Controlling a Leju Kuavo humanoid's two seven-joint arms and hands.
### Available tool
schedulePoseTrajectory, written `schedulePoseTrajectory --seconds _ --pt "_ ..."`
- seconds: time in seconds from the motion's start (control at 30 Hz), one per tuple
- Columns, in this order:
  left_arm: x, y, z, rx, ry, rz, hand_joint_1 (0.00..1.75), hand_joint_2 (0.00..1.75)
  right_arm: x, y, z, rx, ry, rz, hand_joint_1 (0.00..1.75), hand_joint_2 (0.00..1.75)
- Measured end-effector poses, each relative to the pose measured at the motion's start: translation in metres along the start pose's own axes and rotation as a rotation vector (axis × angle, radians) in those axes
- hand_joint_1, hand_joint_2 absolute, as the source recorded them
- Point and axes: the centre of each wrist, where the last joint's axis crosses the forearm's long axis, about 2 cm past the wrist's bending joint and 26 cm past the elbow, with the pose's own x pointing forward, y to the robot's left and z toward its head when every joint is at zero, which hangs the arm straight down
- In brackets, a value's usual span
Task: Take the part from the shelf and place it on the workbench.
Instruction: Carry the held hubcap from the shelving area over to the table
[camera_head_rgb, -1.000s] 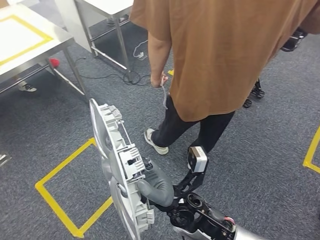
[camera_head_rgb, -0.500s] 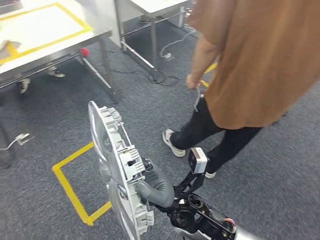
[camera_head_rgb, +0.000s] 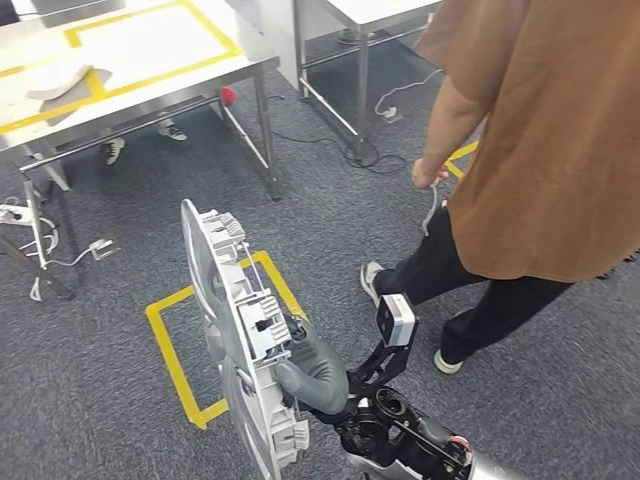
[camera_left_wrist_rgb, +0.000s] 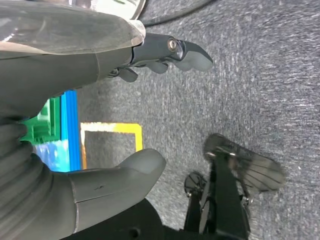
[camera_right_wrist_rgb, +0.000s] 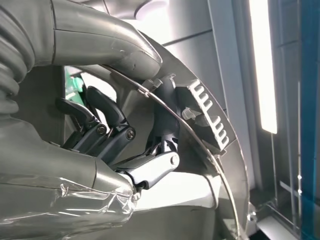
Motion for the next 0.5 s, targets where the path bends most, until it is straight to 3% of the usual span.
schedulePoseTrajectory --seconds 0.5 --pt "0.0012 0.001 -0.0003 0.002 -0.003 0.001 0.0 1.75 0.0001 -0.0003 -0.0001 0.0 0.002 0.002 1.75 1.75"
